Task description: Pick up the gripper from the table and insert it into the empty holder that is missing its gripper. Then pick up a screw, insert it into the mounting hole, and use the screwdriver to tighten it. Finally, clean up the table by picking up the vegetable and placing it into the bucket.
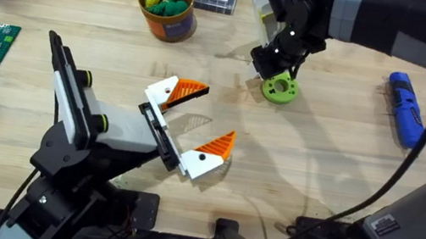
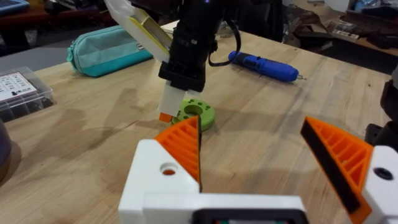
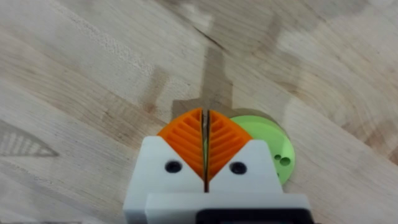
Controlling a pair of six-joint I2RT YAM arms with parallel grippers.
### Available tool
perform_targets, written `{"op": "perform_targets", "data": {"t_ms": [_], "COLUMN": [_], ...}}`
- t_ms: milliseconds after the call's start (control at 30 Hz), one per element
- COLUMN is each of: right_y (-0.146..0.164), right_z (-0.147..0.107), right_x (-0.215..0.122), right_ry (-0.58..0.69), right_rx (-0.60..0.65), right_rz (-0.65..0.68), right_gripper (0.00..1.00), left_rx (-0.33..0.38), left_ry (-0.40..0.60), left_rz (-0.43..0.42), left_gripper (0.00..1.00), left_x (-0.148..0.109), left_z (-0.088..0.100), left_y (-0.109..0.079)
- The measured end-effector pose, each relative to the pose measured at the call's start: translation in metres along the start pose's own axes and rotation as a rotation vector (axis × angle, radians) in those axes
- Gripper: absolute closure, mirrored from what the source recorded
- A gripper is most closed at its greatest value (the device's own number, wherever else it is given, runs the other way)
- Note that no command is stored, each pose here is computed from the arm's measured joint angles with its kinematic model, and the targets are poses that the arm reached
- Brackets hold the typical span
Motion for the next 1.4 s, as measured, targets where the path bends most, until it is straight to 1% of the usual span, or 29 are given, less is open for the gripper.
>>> {"op": "perform_targets", "data": {"t_ms": [200,333,567,667,700,733,867,900,933,967,1000,1033,1133,1167,1233,1333,1400], "right_y": [0.002,0.004,0.005,0.005,0.005,0.005,0.002,0.001,0.0,-0.001,-0.003,-0.004,-0.008,-0.009,-0.01,-0.009,-0.008], "right_z": [-0.006,-0.006,-0.011,-0.014,-0.015,-0.015,-0.017,-0.019,-0.021,-0.024,-0.028,-0.032,-0.041,-0.044,-0.047,-0.047,-0.045], "right_x": [0.0,0.0,-0.004,-0.015,-0.02,-0.026,-0.05,-0.056,-0.062,-0.068,-0.075,-0.082,-0.099,-0.102,-0.106,-0.104,-0.097], "right_ry": [0.036,0.038,0.064,0.062,0.059,0.055,0.027,0.022,0.022,0.021,0.025,0.028,0.029,0.031,0.034,0.04,0.055], "right_rx": [0.007,0.031,0.05,0.049,0.049,0.052,0.059,0.066,0.07,0.077,0.086,0.095,0.128,0.136,0.164,0.209,0.227], "right_rz": [0.025,0.043,0.047,0.048,0.048,0.048,0.046,0.041,0.032,0.019,-0.001,-0.019,-0.074,-0.088,-0.1,-0.088,-0.075], "right_gripper": [0.958,0.958,0.958,0.96,0.986,0.993,0.992,0.953,0.887,0.842,0.734,0.597,0.149,0.047,0.013,0.008,0.008], "left_rx": [0.0,0.0,0.0,0.0,0.0,0.001,0.0,0.0,0.0,0.001,0.0,0.0,0.0,0.0,0.0,0.0,0.0], "left_ry": [0.0,0.0,0.0,0.0,0.0,0.0,0.0,-0.001,0.0,-0.001,0.0,0.0,0.0,0.0,0.0,0.0,0.0], "left_rz": [0.0,0.0,0.0,0.0,0.0,0.0,0.0,0.0,0.0,0.0,0.0,0.0,0.0,0.0,0.0,0.0,0.0], "left_gripper": [0.015,0.015,0.014,0.014,0.014,0.014,0.014,0.014,0.014,0.014,0.014,0.014,0.014,0.015,0.014,0.014,0.014], "left_x": [0.0,0.0,0.0,0.0,0.0,0.0,0.0,0.0,0.0,0.0,0.0,0.0,0.0,0.0,0.0,0.0,0.0], "left_z": [0.0,0.0,0.0,0.0,0.0,0.0,0.0,0.0,0.0,0.0,0.0,0.0,0.0,0.0,0.0,0.0,0.0], "left_y": [0.0,0.0,0.0,0.0,0.0,0.0,0.0,0.0,0.0,0.0,0.0,0.0,0.0,0.0,0.0,0.0,0.0]}}
Point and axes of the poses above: each hand's point on the last joint's axis, 136 mm out from that joint toward the fingers, its own x axis out along the fingers, its own y axis along the line the jaws close on, z = x × y, the point moved 8 cm from there along -x, back along the fingers, and after that the axes turned 2 degrees about x, right-handed, at the moved point
